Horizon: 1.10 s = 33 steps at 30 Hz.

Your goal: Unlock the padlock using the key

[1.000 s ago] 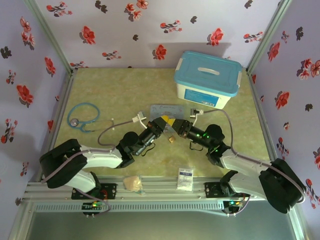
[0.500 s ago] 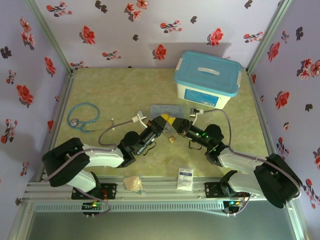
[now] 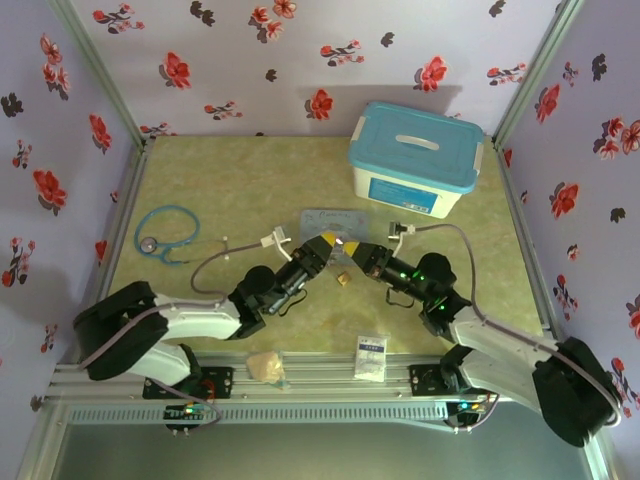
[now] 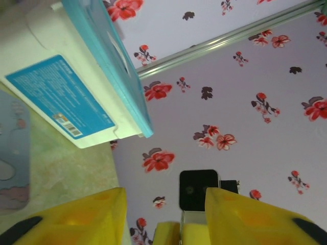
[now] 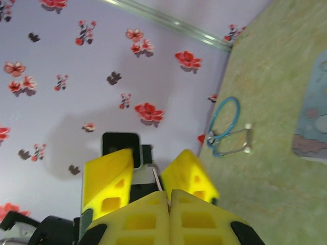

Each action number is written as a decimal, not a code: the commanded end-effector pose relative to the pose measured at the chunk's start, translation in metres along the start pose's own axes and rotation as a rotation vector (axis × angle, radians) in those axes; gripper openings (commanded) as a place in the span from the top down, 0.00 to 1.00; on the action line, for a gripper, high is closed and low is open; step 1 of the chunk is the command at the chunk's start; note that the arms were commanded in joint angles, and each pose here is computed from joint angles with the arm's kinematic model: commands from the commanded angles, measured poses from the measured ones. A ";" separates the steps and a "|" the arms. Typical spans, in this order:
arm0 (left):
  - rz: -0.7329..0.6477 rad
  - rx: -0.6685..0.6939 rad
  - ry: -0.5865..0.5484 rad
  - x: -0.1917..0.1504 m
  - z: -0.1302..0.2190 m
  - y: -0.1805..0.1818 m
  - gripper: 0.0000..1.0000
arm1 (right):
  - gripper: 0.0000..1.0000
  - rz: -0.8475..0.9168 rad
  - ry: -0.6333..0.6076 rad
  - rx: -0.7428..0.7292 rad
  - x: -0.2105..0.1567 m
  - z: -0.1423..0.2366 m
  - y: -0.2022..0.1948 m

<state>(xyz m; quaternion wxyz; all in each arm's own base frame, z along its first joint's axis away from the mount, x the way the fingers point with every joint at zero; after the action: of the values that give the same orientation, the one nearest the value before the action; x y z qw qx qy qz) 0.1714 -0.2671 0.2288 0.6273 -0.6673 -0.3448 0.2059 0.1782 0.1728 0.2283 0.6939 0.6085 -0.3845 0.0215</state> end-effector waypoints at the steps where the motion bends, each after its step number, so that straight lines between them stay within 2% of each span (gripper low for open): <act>1: -0.110 0.118 -0.040 0.008 0.010 0.007 0.53 | 1.00 -0.003 0.044 -0.125 -0.008 0.011 -0.021; 3: -0.197 0.239 -0.017 0.008 0.013 0.011 0.50 | 1.00 -0.002 0.061 -0.169 -0.009 0.016 -0.027; 5: -0.316 0.368 0.021 0.007 0.014 0.014 0.40 | 1.00 0.005 0.079 -0.238 -0.011 0.022 -0.032; 6: -0.347 0.420 0.034 0.006 0.016 0.020 0.33 | 1.00 0.016 0.083 -0.267 -0.011 0.025 -0.034; 8: -0.336 0.455 0.028 0.007 0.023 0.035 0.03 | 1.00 0.037 0.093 -0.315 -0.012 0.030 -0.037; 9: -0.329 0.466 0.026 0.008 0.026 0.041 0.00 | 1.00 0.041 0.094 -0.332 -0.013 0.033 -0.039; 13: -0.384 0.564 0.113 0.000 0.025 0.055 0.00 | 1.00 0.046 0.103 -0.373 -0.016 0.039 -0.045; 16: -0.332 0.546 0.155 -0.007 0.022 0.070 0.02 | 1.00 0.042 0.108 -0.390 -0.019 0.042 -0.050; 21: -0.300 0.602 0.206 -0.021 0.005 0.087 0.18 | 1.00 0.037 0.116 -0.405 -0.023 0.045 -0.054; 25: -0.263 0.624 0.187 -0.026 -0.001 0.108 0.33 | 1.00 0.036 0.107 -0.406 -0.026 0.050 -0.056; 33: -0.362 0.696 0.211 -0.040 -0.020 0.123 0.38 | 1.00 0.024 0.103 -0.412 -0.032 0.057 -0.058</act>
<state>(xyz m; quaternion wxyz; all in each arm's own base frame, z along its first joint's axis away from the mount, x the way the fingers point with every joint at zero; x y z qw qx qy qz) 0.1815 -0.3001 0.1051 0.8713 -0.3743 -0.2872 0.1350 0.1567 0.1264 0.1650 0.8190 0.4563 -0.3476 -0.0127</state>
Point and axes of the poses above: each hand's point on the last joint's axis, 136 mm out from that joint toward the fingers, its own z axis back along the fingers, its own y axis along the line the jaws close on, x = y × z, the point moved 9 cm from there along z, back along the fingers, and after that the axes turned 11 degrees about z, right-handed, at the moved point
